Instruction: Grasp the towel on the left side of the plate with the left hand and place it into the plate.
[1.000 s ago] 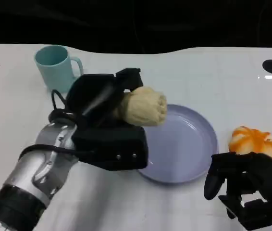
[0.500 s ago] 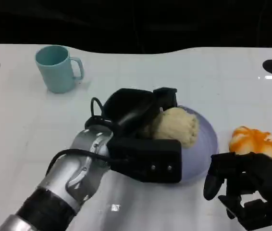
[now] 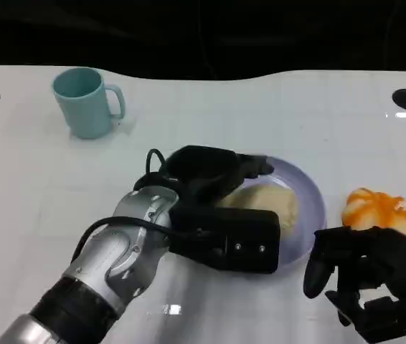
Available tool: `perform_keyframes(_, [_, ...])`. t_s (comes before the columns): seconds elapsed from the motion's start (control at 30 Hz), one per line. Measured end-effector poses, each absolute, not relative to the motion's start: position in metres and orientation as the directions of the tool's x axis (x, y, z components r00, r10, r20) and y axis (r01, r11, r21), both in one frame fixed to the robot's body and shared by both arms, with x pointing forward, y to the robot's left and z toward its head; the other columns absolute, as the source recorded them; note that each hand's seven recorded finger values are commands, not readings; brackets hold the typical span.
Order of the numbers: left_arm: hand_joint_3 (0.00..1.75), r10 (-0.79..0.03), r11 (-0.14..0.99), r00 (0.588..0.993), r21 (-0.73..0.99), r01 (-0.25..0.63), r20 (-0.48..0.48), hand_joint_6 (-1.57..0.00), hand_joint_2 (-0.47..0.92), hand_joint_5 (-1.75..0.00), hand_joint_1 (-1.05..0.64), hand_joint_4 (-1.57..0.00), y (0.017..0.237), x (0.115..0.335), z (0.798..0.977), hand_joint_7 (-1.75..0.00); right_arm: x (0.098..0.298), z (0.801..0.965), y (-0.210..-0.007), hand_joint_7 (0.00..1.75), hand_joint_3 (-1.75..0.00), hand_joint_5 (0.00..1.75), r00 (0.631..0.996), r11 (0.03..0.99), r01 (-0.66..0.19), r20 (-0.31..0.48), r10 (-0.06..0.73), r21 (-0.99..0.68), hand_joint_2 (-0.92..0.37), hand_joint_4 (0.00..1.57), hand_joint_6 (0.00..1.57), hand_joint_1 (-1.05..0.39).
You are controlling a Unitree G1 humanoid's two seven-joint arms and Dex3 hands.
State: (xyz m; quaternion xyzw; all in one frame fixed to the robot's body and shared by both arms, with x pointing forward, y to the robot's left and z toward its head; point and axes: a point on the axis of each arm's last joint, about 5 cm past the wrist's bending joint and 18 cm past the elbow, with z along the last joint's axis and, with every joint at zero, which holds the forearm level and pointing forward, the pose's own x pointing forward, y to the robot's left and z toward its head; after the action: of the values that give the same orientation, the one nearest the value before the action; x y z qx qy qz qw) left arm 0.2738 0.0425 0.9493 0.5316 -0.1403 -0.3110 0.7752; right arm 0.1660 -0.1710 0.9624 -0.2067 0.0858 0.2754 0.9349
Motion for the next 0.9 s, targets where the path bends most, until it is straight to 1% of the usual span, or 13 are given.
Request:
perform_keyframes(0.3, [0.13,-0.637,0.239,0.765,0.918,0.317,-0.098,-0.21,0.92,-0.49,-0.70,-0.09,0.045,0.273,0.955,-0.01,0.166,0.963,-0.172,1.43,-1.05,1.68,0.832,0.760,-0.552,-0.280,0.478,-0.342,-0.59,0.69,0.67,0.01])
perform_keyframes(0.4, [0.14,-0.642,0.242,0.761,0.915,0.323,-0.099,-0.25,0.92,-0.53,-0.67,-0.13,0.051,0.272,0.960,-0.03,0.166,0.963,-0.172,1.43,-1.04,1.69,0.832,0.760,-0.552,-0.281,0.477,-0.344,-0.59,0.69,0.67,0.01])
perform_keyframes(0.53, [0.20,-0.640,0.296,0.764,0.891,0.345,-0.083,-0.34,0.92,-0.60,-0.58,-0.24,0.066,0.268,0.967,-0.07,0.166,0.963,-0.172,1.44,-1.03,1.71,0.833,0.760,-0.551,-0.282,0.476,-0.345,-0.60,0.69,0.68,0.03])
perform_keyframes(0.57, [0.22,-0.638,0.314,0.766,0.881,0.355,-0.081,-0.37,0.92,-0.63,-0.57,-0.30,0.070,0.267,0.969,-0.08,0.166,0.963,-0.173,1.44,-1.03,1.70,0.833,0.760,-0.551,-0.282,0.476,-0.345,-0.60,0.68,0.68,0.03])
perform_keyframes(0.67, [0.24,-0.637,0.363,0.766,0.845,0.393,-0.083,-0.45,0.92,-0.68,-0.57,-0.40,0.083,0.265,0.975,-0.11,0.166,0.964,-0.173,1.44,-1.04,1.69,0.834,0.761,-0.549,-0.280,0.475,-0.345,-0.59,0.69,0.68,0.03])
perform_keyframes(0.8, [0.24,-0.640,0.436,0.765,0.787,0.437,-0.070,-0.50,0.92,-0.70,-0.55,-0.47,0.102,0.260,0.983,-0.13,0.166,0.964,-0.173,1.44,-1.05,1.68,0.835,0.760,-0.548,-0.274,0.477,-0.348,-0.59,0.69,0.68,0.03])
perform_keyframes(0.9, [0.24,-0.641,0.520,0.764,0.695,0.497,-0.067,-0.53,0.92,-0.70,-0.47,-0.48,0.116,0.253,0.985,-0.13,0.166,0.964,-0.173,1.45,-1.05,1.69,0.835,0.760,-0.548,-0.273,0.477,-0.349,-0.59,0.69,0.68,0.03])
